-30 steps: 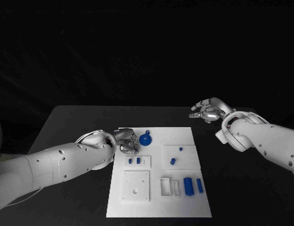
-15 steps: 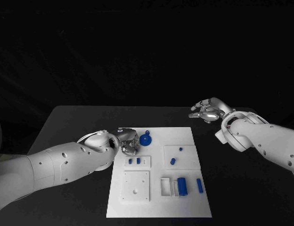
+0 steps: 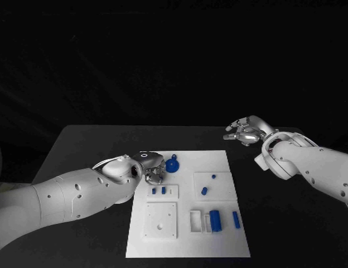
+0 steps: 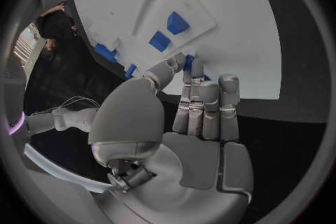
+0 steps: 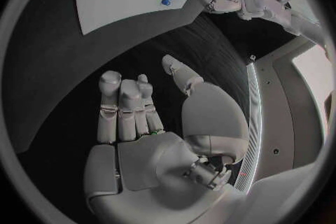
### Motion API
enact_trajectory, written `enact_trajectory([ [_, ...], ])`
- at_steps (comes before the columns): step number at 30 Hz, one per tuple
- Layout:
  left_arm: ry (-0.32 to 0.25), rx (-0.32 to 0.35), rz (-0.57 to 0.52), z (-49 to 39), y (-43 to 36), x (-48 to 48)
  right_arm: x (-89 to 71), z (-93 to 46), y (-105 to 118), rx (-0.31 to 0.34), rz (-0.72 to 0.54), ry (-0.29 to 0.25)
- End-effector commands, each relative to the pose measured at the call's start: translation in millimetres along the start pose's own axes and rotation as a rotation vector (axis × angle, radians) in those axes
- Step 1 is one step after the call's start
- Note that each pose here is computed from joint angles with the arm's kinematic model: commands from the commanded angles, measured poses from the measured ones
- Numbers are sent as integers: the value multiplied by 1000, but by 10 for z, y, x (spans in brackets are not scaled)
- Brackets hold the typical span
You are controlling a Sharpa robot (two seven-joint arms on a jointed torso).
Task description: Assemble the parts on the task board
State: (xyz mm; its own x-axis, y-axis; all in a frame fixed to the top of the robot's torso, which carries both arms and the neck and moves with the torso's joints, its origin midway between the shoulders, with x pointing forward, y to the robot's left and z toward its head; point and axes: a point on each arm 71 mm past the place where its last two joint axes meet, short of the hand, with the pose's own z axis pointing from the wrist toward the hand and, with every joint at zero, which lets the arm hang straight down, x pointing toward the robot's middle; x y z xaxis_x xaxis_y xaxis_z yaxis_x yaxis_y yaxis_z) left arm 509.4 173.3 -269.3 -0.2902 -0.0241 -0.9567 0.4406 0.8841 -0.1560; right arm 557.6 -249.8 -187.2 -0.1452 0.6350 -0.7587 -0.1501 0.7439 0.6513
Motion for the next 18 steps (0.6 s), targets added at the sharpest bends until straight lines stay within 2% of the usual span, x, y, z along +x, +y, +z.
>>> enact_trajectory([
  [1, 24, -2, 17, -9, -13, 80, 12, -2, 5, -8, -5, 14],
  [9, 27, -24, -4, -19, 20, 83, 10, -3, -2, -7, -6, 13],
  [18, 9, -23, -14, -24, 19, 69, 17, -5, -7, -7, -5, 13],
])
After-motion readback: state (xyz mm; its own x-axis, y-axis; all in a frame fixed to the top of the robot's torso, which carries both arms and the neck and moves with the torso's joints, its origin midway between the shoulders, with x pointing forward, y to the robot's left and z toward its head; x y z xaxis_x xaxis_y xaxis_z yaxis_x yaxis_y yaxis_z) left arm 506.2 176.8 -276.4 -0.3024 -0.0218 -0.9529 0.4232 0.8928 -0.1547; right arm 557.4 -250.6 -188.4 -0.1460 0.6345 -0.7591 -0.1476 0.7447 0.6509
